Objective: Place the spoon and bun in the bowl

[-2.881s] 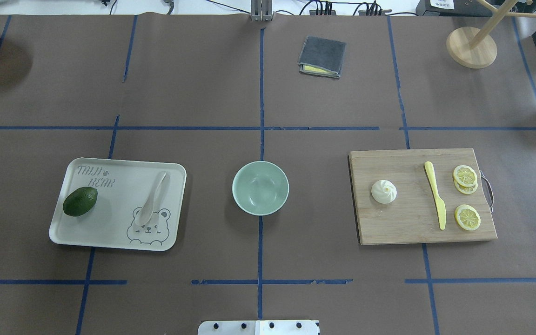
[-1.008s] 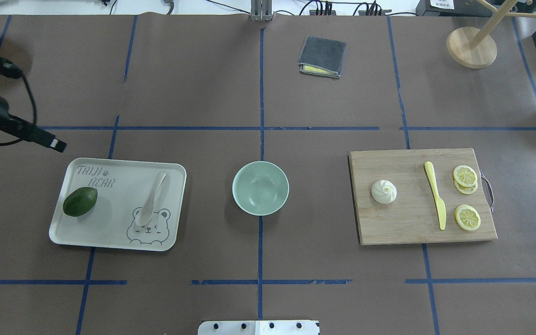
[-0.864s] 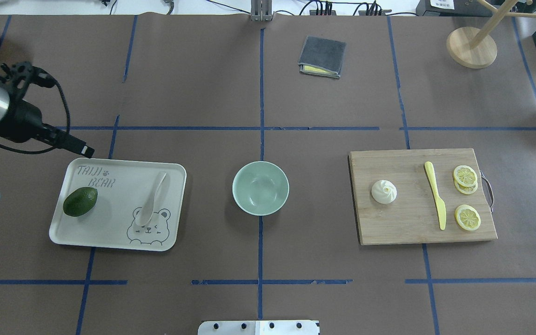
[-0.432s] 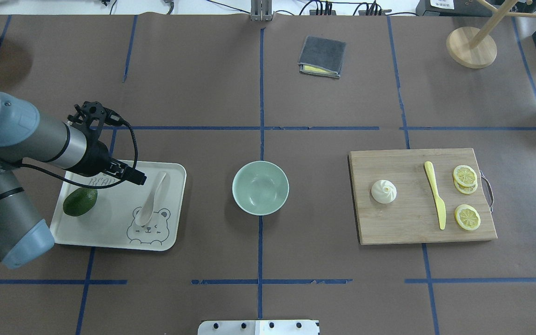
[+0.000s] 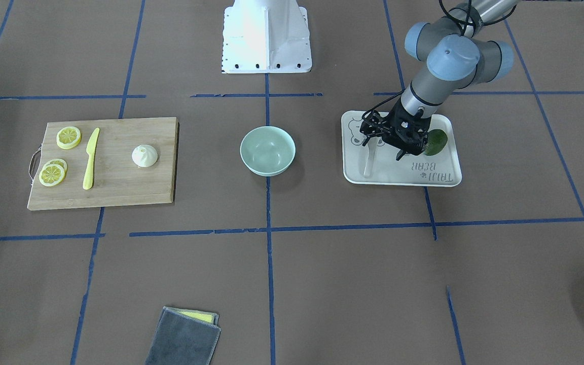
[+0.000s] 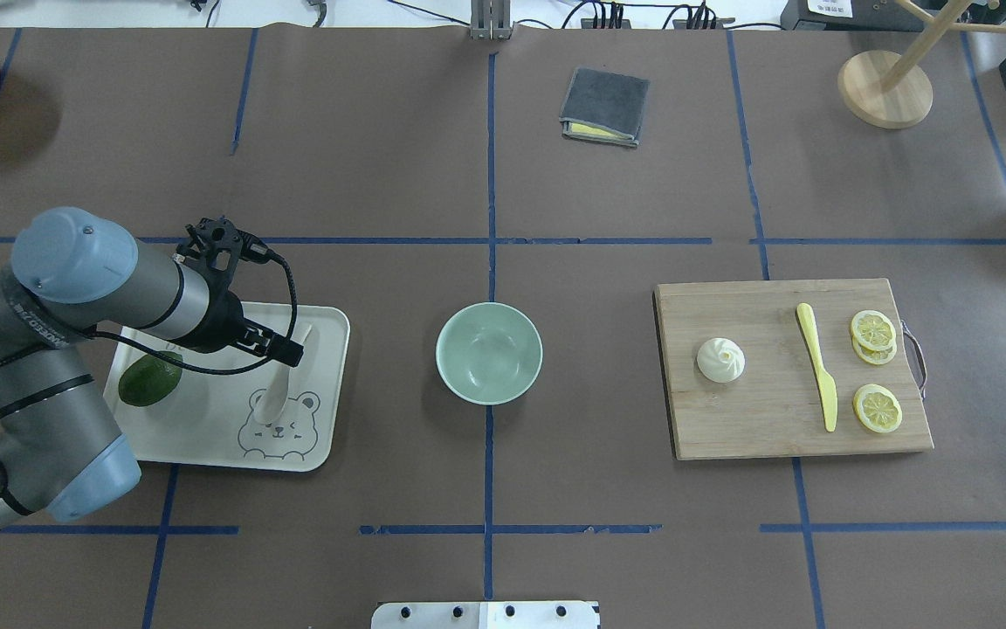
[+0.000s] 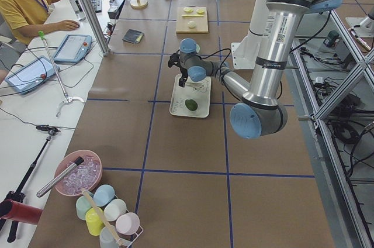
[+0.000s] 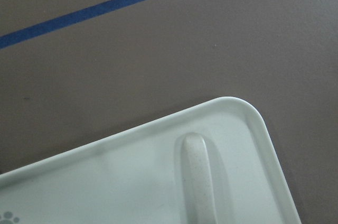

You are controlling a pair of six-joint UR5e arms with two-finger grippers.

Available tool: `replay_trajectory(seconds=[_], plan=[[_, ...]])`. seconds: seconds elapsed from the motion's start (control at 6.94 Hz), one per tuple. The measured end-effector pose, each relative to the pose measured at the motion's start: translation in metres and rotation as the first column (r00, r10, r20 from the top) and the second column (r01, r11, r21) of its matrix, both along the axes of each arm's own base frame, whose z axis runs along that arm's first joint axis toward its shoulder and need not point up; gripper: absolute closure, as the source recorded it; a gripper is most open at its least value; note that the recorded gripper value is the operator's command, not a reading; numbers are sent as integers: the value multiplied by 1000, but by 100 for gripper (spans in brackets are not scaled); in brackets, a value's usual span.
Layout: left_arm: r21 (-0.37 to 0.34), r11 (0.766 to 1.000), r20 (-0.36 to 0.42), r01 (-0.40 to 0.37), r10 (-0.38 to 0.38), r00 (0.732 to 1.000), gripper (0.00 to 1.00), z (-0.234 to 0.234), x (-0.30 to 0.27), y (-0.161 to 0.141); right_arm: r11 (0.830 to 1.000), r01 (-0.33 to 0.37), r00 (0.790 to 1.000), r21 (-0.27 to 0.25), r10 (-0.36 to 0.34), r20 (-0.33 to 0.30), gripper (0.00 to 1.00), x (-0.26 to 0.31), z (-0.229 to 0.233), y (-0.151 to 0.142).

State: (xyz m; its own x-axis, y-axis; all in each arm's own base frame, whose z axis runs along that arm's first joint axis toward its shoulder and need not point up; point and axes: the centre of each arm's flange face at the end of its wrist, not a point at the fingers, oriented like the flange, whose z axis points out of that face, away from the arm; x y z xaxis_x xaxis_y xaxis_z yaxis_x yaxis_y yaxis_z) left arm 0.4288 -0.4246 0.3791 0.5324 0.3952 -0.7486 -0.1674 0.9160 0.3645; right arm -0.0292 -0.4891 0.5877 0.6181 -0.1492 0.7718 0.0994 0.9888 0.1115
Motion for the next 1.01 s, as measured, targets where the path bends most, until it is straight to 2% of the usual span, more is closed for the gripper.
replay_trajectory(seconds=[0.14, 0.29, 0.72, 0.86, 1.01], plan=[[2, 1000, 10, 1, -1, 1000, 24, 1, 10, 0, 1000, 3, 1000, 0, -3, 0, 0, -1, 0, 0], [8, 1000, 21, 5, -5, 1000, 41, 4, 18, 1, 1000, 5, 1000, -2, -5, -1, 0, -3, 1, 0], [12, 1000, 30, 3, -3, 1000, 66, 6, 25, 4, 1000, 12, 1000, -2, -12, -2, 0, -6, 1, 0], [12, 1000, 31, 3, -3, 1000, 90, 6, 25, 4, 1000, 12, 1000, -2, -12, -2, 0, -6, 1, 0], [11, 1000, 32, 2, -3, 999, 100, 6, 26, 4, 1000, 12, 1000, -2, -12, -2, 0, -7, 1, 0]])
